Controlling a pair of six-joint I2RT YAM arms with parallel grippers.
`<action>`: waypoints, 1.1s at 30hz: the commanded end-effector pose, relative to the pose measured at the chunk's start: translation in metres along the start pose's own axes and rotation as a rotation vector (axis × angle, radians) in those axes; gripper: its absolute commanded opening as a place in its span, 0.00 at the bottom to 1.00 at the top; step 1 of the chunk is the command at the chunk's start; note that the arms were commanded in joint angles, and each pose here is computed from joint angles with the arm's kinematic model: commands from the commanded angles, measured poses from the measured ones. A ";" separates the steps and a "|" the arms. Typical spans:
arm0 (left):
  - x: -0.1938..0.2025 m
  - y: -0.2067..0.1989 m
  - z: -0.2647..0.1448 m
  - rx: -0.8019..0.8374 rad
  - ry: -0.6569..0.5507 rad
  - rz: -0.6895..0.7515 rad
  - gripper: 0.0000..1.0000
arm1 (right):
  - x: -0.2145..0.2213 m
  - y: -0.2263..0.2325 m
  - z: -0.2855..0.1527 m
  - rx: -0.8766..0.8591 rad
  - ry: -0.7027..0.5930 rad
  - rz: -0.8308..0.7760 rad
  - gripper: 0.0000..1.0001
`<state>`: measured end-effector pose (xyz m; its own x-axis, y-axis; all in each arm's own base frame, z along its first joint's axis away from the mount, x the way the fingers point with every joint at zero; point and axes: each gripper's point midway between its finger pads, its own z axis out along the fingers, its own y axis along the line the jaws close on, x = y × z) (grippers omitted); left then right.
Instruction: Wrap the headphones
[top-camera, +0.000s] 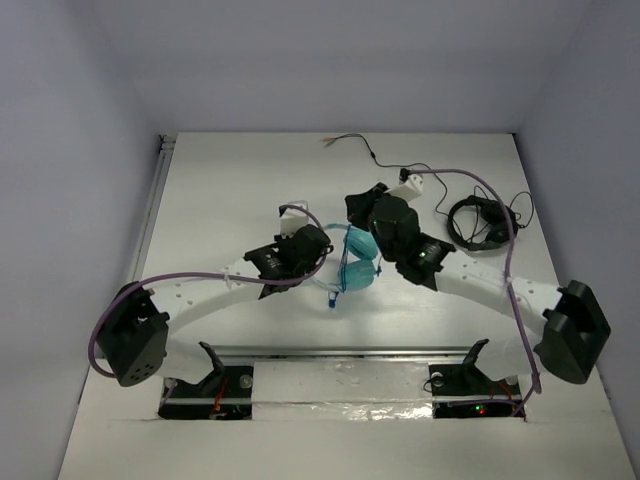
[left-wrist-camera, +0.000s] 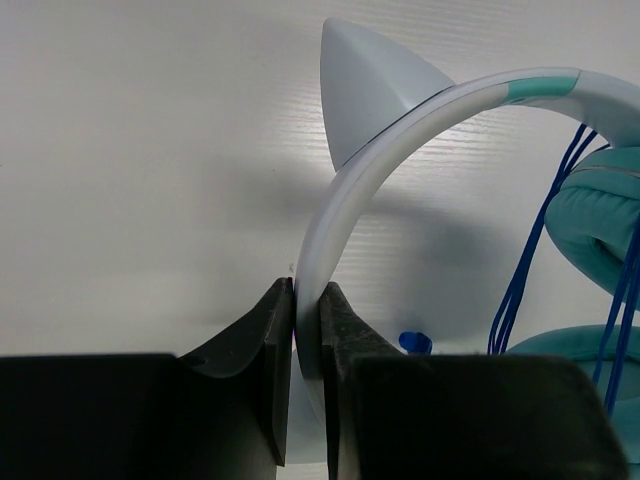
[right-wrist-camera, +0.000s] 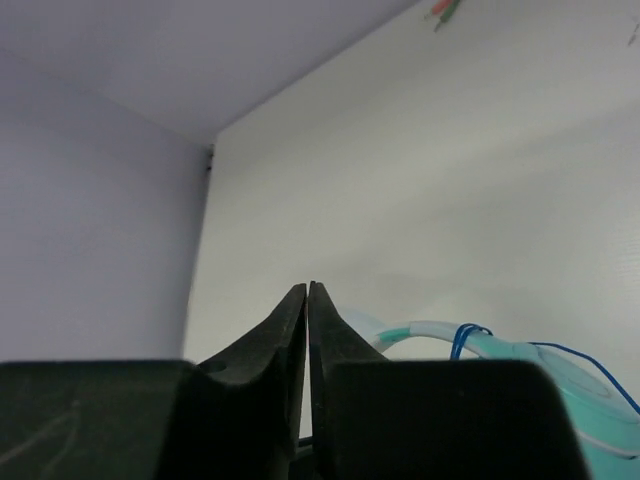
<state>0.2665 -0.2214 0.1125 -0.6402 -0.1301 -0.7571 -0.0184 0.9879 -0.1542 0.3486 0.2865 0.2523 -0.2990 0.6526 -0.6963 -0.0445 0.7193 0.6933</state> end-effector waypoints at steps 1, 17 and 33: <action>-0.049 -0.029 -0.010 0.069 -0.123 -0.070 0.00 | -0.045 0.004 -0.019 -0.008 -0.103 -0.056 0.07; -0.090 -0.035 0.072 0.017 -0.173 -0.071 0.15 | -0.049 -0.076 -0.082 0.098 -0.079 -0.182 0.13; -0.152 -0.016 0.021 0.068 -0.306 -0.157 0.57 | -0.071 -0.072 -0.106 0.082 -0.083 -0.179 1.00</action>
<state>0.3839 -0.2259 0.1480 -0.4939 -0.2245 -0.8400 -0.0762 0.9736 -0.2154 0.2741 0.1769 0.2461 -0.2636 0.5136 -0.8165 -0.0162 0.8440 0.5361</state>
